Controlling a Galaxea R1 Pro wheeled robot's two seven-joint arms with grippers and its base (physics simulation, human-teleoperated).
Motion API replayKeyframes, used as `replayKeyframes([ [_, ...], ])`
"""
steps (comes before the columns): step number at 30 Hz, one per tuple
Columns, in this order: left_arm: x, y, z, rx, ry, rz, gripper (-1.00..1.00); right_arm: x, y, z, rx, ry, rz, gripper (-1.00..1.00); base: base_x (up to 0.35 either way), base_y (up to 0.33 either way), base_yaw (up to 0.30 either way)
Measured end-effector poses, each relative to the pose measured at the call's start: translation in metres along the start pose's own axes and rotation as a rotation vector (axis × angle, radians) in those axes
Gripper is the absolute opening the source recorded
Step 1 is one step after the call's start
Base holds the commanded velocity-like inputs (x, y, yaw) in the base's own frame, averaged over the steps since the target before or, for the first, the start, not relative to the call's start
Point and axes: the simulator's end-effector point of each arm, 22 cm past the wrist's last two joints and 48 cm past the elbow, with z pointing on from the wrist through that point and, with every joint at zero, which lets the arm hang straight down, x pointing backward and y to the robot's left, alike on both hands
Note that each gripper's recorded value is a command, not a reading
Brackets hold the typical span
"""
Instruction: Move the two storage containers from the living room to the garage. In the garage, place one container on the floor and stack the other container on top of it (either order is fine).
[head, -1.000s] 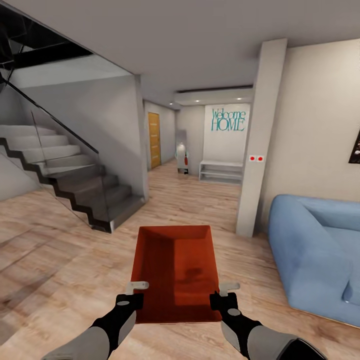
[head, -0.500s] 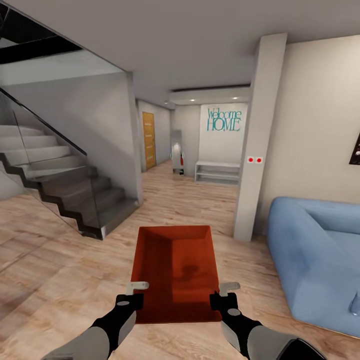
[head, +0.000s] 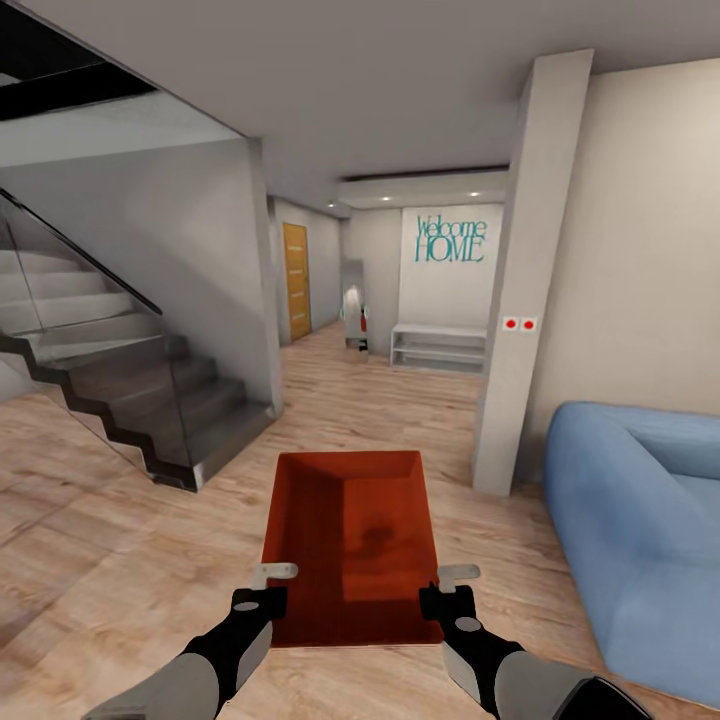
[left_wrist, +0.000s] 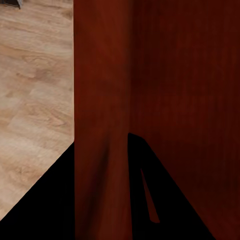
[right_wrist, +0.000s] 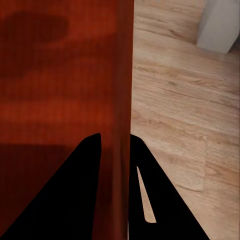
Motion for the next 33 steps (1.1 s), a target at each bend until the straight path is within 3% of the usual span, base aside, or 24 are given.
replayKeyframes([
  [33, -0.0004, -0.0001, 0.0, 0.0, -0.001, 0.0, -1.0, -0.0002, 0.0, 0.0, 0.0, -0.001, 0.001, -1.0, 0.321, 0.0, 0.0],
])
